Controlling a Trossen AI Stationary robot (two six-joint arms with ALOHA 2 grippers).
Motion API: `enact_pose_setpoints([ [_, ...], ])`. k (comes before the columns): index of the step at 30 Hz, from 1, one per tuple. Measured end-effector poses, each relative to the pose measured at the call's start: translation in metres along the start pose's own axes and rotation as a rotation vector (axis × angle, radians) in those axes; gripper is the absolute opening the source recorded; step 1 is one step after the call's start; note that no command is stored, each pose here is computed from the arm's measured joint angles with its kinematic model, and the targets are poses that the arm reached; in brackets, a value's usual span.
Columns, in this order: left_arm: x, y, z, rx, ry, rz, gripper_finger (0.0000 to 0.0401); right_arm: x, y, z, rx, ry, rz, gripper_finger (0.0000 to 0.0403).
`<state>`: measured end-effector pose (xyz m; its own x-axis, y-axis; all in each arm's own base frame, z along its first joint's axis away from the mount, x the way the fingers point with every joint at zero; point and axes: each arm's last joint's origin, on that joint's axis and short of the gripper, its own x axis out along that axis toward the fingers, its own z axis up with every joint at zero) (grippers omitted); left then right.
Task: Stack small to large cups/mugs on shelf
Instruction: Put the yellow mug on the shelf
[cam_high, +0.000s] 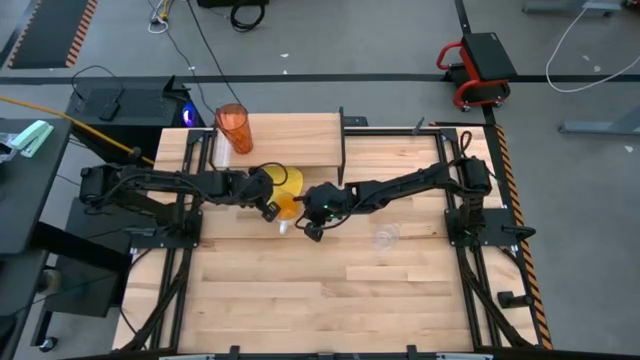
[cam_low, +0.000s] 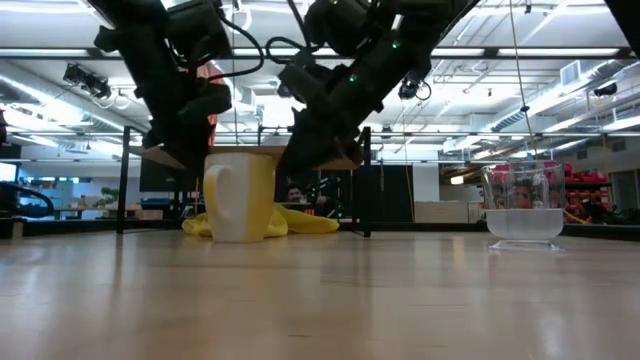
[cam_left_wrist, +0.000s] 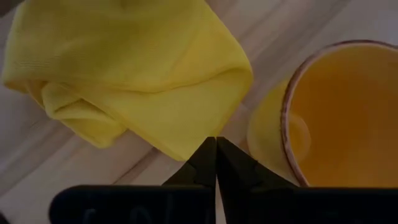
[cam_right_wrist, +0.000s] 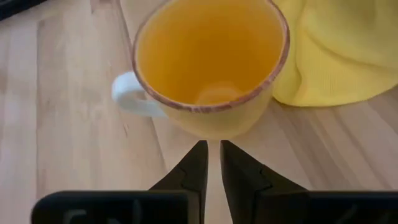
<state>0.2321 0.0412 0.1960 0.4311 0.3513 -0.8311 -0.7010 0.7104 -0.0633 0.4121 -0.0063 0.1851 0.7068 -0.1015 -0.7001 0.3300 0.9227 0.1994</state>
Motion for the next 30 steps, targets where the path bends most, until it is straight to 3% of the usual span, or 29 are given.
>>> enact_pose_setpoints([
  [13,-0.004,-0.012,-0.007,0.031,0.03,-0.077,0.0016,-0.001,-0.012,0.011,-0.006,-0.063,-0.004,0.005],
  [30,-0.006,-0.015,-0.013,0.01,0.075,-0.09,0.0026,-0.001,-0.02,0.014,-0.024,-0.063,-0.029,0.005],
])
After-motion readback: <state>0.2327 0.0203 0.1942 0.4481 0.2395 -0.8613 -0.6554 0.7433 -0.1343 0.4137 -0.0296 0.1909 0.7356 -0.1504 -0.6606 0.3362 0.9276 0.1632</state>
